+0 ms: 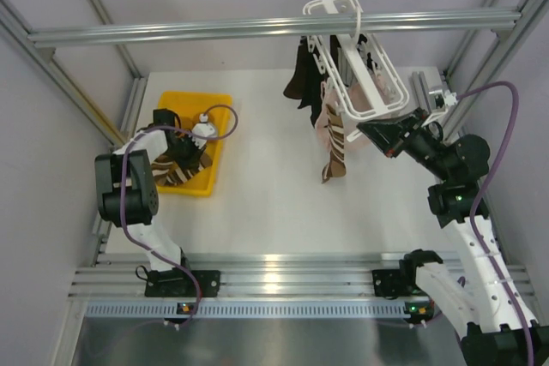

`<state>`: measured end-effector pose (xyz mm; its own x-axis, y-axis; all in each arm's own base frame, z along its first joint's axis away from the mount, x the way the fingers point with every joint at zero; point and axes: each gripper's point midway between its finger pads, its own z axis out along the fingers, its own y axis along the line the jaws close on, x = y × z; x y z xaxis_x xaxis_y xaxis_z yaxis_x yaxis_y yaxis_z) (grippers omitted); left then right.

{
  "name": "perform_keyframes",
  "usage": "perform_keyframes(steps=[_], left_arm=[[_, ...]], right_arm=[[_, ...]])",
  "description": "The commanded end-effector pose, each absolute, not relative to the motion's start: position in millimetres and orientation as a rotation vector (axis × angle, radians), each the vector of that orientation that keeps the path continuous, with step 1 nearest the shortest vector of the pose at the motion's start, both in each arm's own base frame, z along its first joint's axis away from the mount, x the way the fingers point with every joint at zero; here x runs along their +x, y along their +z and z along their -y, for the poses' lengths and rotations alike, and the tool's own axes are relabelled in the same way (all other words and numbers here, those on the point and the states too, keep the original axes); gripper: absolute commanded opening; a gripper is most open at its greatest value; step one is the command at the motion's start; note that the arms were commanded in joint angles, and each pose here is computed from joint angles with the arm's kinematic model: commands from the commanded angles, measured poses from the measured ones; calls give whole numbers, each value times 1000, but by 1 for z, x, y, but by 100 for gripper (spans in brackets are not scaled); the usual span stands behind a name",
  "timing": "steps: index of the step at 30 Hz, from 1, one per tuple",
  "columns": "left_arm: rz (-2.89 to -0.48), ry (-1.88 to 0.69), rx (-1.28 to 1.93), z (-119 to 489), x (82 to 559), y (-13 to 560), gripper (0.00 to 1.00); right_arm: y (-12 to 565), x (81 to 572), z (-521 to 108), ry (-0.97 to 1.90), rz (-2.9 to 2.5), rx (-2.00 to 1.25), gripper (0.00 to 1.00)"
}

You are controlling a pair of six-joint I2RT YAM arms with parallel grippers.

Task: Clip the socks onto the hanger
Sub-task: Pick up the sock from the bin.

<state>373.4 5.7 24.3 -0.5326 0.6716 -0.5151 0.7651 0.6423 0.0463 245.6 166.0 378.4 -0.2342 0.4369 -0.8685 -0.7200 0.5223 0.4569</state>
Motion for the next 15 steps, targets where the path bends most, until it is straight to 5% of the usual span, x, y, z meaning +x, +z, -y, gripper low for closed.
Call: perform_keyframes(steps=[1,3,15], left_arm=[[-2404,-205,1147,-12,363,12,13],[-2386,-232,1128,-8,362,25,0],[-1962,-386,1061,36,325,206,0]], right_arm=[[406,240,-165,1061,-1364,-298,0],[407,240,-165,1060,-1363,-298,0],[423,239,-164,1074,-1318,-288,0]])
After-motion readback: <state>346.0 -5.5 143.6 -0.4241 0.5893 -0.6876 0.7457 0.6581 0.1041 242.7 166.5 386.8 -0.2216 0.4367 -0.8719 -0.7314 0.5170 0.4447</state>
